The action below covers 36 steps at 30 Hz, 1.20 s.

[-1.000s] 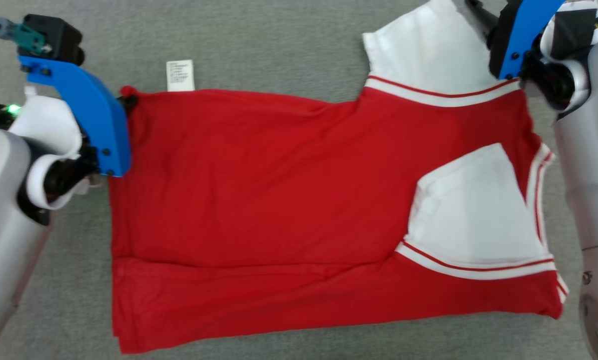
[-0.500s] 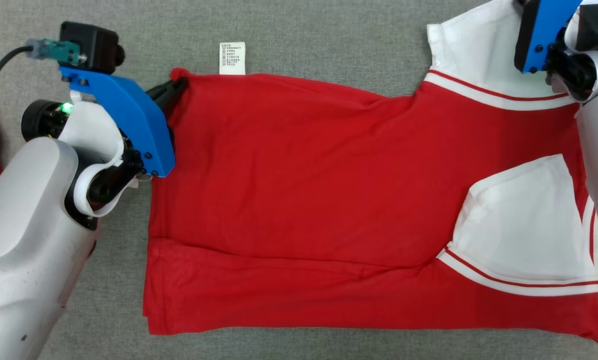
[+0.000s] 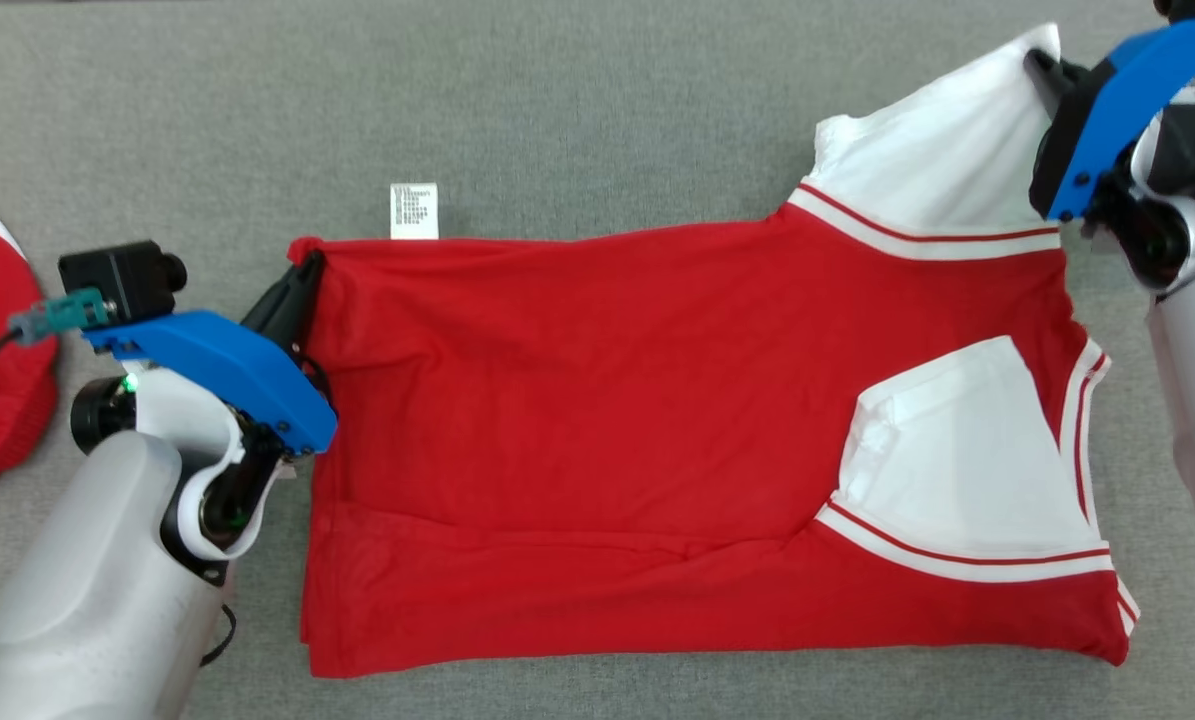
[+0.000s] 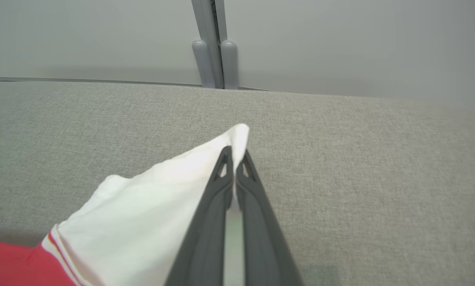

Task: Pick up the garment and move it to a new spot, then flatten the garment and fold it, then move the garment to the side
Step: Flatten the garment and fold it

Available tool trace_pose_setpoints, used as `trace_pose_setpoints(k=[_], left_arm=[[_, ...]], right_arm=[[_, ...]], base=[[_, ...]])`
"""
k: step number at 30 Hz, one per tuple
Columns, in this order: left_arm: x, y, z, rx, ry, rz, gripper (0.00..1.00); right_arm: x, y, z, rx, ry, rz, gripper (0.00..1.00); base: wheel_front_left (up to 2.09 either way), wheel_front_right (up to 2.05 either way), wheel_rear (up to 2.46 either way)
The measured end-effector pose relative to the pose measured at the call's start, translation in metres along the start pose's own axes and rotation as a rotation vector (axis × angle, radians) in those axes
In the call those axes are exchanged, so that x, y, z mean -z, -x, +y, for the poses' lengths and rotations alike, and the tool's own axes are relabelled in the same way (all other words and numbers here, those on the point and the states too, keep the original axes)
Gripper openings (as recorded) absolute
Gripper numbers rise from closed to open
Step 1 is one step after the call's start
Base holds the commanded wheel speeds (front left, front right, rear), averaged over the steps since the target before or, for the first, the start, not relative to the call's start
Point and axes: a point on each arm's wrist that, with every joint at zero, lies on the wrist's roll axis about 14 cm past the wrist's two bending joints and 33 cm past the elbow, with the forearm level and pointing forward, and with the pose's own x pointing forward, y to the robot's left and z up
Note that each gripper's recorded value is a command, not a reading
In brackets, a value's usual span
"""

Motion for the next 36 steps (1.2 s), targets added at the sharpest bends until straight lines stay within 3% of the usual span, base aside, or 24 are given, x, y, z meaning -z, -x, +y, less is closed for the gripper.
trace_pose_setpoints(k=[7, 17, 32, 33, 34, 35, 36], left_arm=[[-0.01, 0.033, -0.033, 0.094, -0.013, -0.136, 0.0], [0.021, 0.067, -0.033, 0.098, -0.059, -0.145, 0.0], [0.054, 0.082, -0.021, 0.045, -0.075, -0.111, 0.0], [0.054, 0.082, -0.02, 0.042, -0.072, -0.113, 0.11], [0.056, 0.082, -0.02, 0.04, -0.071, -0.109, 0.31], [0.058, 0.082, -0.02, 0.039, -0.07, -0.105, 0.46], [0.059, 0.081, -0.02, 0.039, -0.07, -0.102, 0.79]], right_arm=[[-0.004, 0.045, 0.006, -0.067, -0.072, -0.076, 0.0], [0.043, 0.109, -0.008, -0.09, -0.1, -0.038, 0.0], [0.122, 0.169, 0.001, -0.046, -0.269, 0.087, 0.0], [0.124, 0.172, 0.001, -0.038, -0.274, 0.089, 0.0], [0.128, 0.176, 0.001, -0.03, -0.275, 0.098, 0.0], [0.132, 0.178, 0.002, -0.026, -0.282, 0.112, 0.23], [0.137, 0.181, 0.004, -0.026, -0.287, 0.127, 0.96]], base=[[0.0, 0.0, 0.0], [0.0, 0.0, 0.0], [0.0, 0.0, 0.0], [0.0, 0.0, 0.0], [0.0, 0.0, 0.0], [0.0, 0.0, 0.0], [0.0, 0.0, 0.0]])
